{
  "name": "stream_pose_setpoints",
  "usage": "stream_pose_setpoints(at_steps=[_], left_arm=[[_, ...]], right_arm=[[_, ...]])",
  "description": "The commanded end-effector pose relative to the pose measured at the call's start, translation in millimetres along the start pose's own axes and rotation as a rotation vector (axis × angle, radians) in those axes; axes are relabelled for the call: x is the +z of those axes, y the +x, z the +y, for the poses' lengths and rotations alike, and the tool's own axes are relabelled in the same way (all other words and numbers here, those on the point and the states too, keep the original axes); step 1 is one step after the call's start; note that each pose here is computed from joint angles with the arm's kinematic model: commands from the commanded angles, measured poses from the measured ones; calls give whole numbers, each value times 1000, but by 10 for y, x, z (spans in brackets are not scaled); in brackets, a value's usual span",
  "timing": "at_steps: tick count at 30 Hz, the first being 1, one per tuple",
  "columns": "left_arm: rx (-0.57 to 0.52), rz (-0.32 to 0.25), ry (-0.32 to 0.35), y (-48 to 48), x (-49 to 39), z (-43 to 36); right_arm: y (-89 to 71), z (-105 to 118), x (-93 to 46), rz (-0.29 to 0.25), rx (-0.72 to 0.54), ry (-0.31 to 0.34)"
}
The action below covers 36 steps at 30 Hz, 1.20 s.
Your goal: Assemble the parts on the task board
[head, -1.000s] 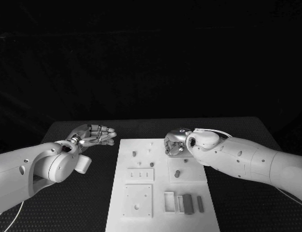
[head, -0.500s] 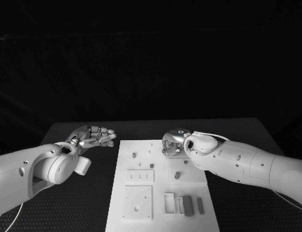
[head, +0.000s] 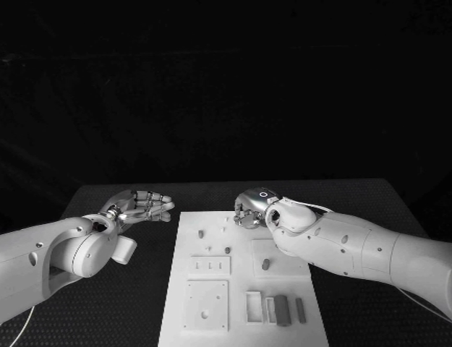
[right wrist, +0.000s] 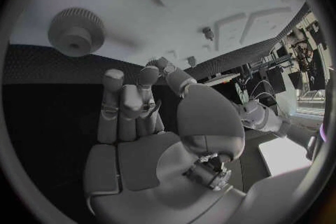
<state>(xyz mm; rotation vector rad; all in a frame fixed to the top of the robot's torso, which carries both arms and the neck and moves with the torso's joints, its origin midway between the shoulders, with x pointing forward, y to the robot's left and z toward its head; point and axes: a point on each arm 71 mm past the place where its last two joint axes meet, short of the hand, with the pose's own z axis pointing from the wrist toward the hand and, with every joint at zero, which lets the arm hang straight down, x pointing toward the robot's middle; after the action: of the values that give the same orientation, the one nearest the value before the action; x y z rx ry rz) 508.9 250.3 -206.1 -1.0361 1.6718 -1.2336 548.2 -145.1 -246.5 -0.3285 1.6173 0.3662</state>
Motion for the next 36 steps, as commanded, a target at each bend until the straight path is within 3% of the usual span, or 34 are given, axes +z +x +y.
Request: stream_pose_setpoints(at_steps=[1,13,36], left_arm=[[-7,15,7,24,8,-14],[-6,21,9,56,32,-22],[-6,17,7,45,28,-21]], right_arm=[[-9,45,39,-27,-27,7],[105,202,120,-19,-43,-1],[77,271,124,-58,-49,-13]])
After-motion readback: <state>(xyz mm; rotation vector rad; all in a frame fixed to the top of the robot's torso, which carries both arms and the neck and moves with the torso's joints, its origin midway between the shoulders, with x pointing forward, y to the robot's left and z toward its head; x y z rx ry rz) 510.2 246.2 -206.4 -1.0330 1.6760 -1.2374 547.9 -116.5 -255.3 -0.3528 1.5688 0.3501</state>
